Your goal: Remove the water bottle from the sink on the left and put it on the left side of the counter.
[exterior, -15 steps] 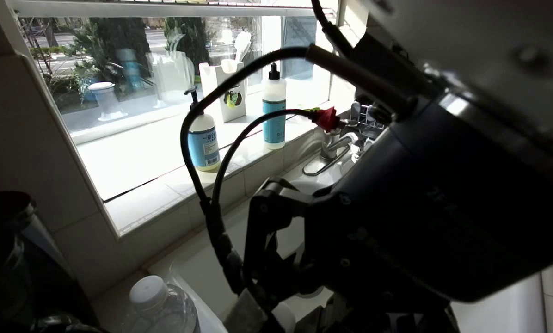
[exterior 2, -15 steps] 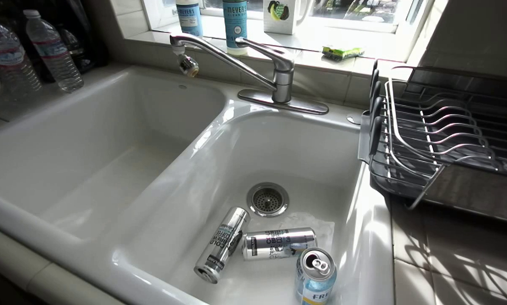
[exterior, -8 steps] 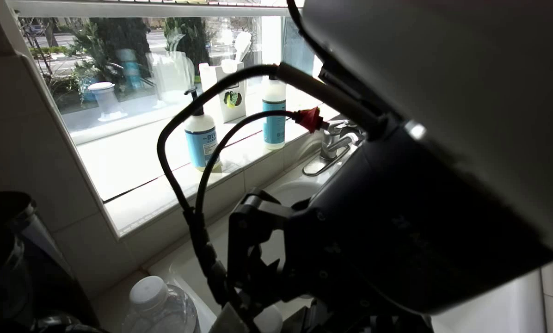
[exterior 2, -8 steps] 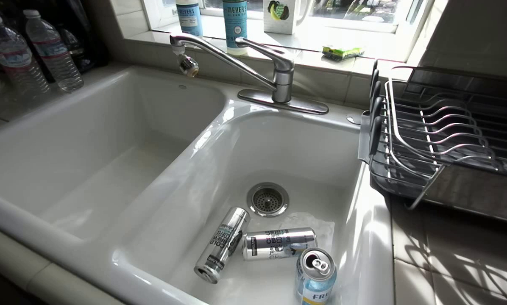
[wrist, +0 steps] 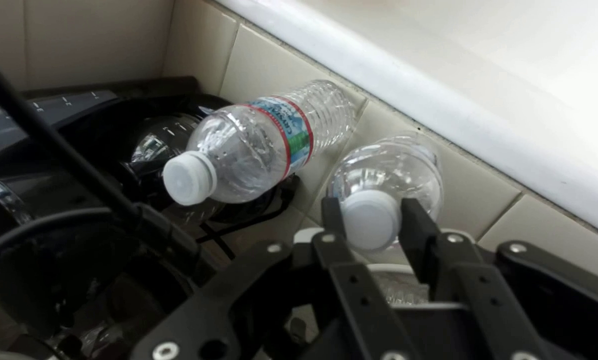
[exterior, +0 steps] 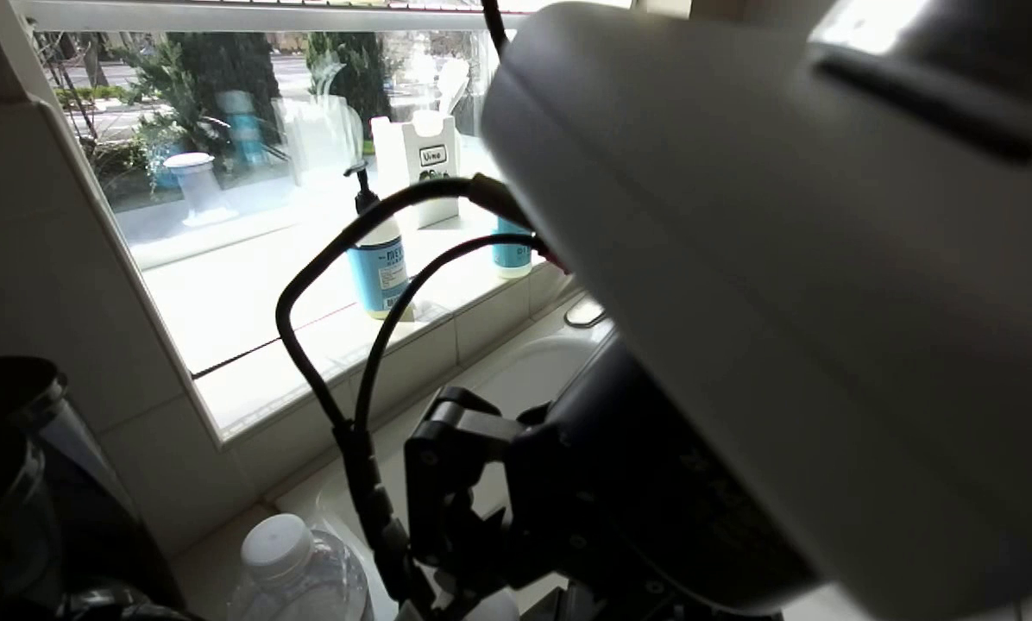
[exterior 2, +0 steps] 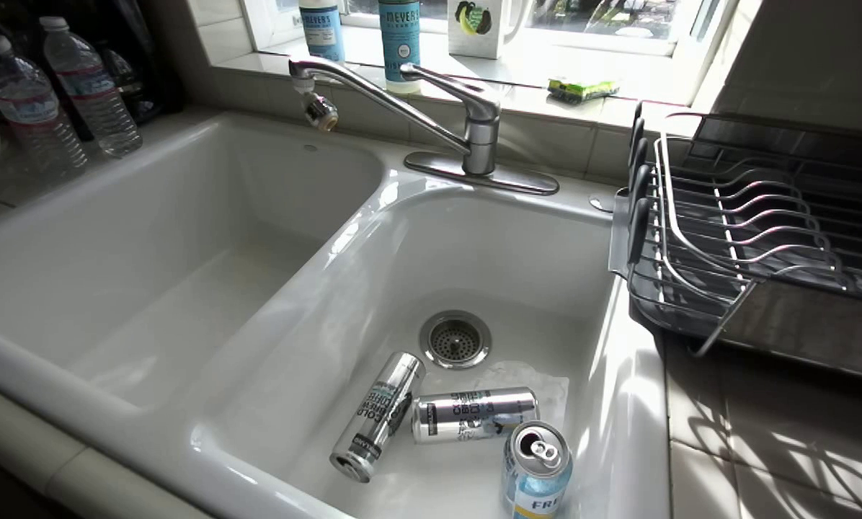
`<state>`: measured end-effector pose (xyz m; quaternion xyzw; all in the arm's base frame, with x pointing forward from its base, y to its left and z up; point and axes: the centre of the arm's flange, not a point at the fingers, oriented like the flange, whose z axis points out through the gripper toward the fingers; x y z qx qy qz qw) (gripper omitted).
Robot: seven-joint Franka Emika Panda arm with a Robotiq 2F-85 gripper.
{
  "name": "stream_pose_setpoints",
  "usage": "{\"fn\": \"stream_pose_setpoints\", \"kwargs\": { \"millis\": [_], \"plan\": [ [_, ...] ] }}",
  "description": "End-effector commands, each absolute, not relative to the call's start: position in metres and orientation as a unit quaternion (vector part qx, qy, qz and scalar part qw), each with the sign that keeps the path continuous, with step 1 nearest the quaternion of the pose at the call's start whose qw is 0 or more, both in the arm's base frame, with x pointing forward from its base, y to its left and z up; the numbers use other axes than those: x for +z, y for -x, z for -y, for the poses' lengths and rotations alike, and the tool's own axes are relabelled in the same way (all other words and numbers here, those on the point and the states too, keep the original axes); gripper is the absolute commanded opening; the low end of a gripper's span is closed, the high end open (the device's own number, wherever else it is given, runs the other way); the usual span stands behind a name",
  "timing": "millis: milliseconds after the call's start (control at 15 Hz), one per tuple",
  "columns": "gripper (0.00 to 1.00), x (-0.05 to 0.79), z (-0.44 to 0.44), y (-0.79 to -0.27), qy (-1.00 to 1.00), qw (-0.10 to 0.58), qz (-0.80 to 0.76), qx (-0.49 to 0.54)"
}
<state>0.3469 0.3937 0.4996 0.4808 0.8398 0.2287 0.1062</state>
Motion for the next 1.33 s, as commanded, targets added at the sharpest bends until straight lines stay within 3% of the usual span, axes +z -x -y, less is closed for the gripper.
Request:
{"fn": "stream_pose_setpoints", "kwargs": {
  "millis": [0,200,467,533,733,1000,1067,1267],
  "plan": [
    [0.08,0.5020,-0.4010,-0.3485,-0.467,0.109,-0.851,0.212],
    [0.08,0.5023,-0.4051,-0.3476,-0.459,0.105,-0.856,0.212],
    [0.37,0.5024,-0.4077,-0.3469,-0.450,0.103,-0.861,0.213],
    [0.53,0.5026,-0.4081,-0.3472,-0.449,0.103,-0.862,0.213],
    [0.72,0.5021,-0.4081,-0.3472,-0.447,0.104,-0.863,0.212],
    [0.87,0.5023,-0.4079,-0.3471,-0.446,0.105,-0.863,0.212],
    [0.95,0.5024,-0.4071,-0.3471,-0.447,0.105,-0.863,0.212],
    [1.00,0.5045,-0.4007,-0.3481,-0.455,0.100,-0.859,0.215]
  ]
}}
